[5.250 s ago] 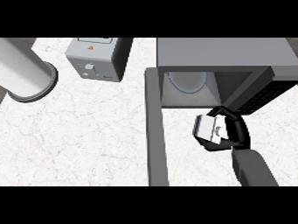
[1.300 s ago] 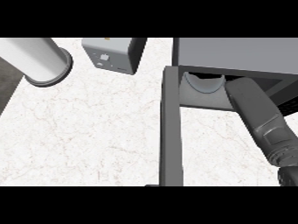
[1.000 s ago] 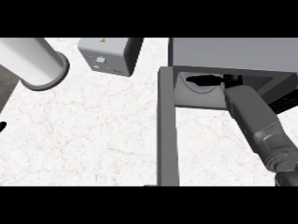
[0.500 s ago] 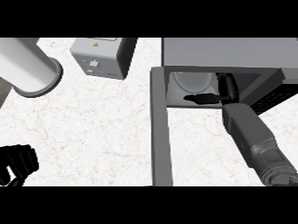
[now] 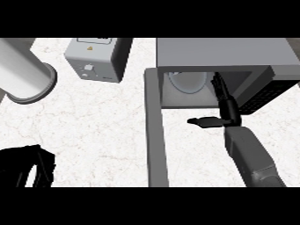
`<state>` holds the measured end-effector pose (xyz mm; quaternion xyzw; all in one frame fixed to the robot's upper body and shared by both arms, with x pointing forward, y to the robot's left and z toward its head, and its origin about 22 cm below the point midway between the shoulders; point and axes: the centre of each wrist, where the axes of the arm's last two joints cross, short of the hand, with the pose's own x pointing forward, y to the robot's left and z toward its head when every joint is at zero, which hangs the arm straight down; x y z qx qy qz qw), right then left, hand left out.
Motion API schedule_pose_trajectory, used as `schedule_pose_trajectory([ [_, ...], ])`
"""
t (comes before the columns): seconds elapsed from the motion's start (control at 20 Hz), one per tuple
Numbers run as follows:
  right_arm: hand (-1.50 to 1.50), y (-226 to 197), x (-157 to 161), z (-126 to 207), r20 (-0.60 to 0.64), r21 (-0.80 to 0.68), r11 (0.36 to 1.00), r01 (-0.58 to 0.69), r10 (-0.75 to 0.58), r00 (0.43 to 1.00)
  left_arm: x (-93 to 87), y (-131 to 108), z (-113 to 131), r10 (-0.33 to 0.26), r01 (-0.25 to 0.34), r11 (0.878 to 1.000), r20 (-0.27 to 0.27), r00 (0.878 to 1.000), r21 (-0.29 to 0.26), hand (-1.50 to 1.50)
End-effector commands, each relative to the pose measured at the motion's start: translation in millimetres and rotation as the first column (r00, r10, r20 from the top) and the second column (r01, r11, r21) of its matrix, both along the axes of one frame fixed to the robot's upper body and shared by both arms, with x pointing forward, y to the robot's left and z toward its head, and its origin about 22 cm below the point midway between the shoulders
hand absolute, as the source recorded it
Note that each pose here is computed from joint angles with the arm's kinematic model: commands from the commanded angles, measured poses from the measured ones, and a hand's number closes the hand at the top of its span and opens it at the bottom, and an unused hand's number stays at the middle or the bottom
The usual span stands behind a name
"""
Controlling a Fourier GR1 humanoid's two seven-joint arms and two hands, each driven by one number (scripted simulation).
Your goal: Pick up the milk, place it into the microwave and close the microwave
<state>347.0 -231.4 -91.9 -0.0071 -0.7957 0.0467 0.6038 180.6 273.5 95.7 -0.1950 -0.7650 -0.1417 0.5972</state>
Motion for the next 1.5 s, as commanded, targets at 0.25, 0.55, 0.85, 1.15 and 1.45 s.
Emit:
schedule_pose_trajectory([
  [0.25, -1.5, -19.5, -64.3, -30.5, -0.018, 0.009, 0.999, 0.045, -0.045, 0.999, 24.4, -36.1, 6.3, -0.082, 0.08, 0.993, 0.017, 0.997, 0.085, 1.5],
  [0.55, -1.5, -54.4, -102.2, -20.1, -0.002, 0.001, 0.999, 0.04, -0.04, 0.999, 52.1, -80.7, -8.3, -0.172, 0.16, 0.974, 0.065, 0.983, 0.162, 1.5],
  [0.85, -1.5, -84.6, -160.9, -16.1, 0.017, 0.015, 1.0, 0.019, -0.019, 1.0, 69.0, -136.4, -42.9, -0.263, 0.252, 0.93, 0.005, 0.965, 0.266, 1.5],
  [1.15, -1.5, -90.6, -193.6, 14.3, 0.082, -0.041, 0.999, 0.018, -0.015, 0.997, 70.0, -179.3, -88.4, -0.262, 0.262, 0.9, -0.048, 0.964, 0.348, 1.5],
  [1.45, -1.5, -96.2, -202.1, 58.7, 0.135, -0.008, 0.996, -0.085, 0.085, 0.987, 78.5, -202.0, -132.2, -0.199, 0.166, 0.92, 0.059, 0.978, 0.356, 1.5],
])
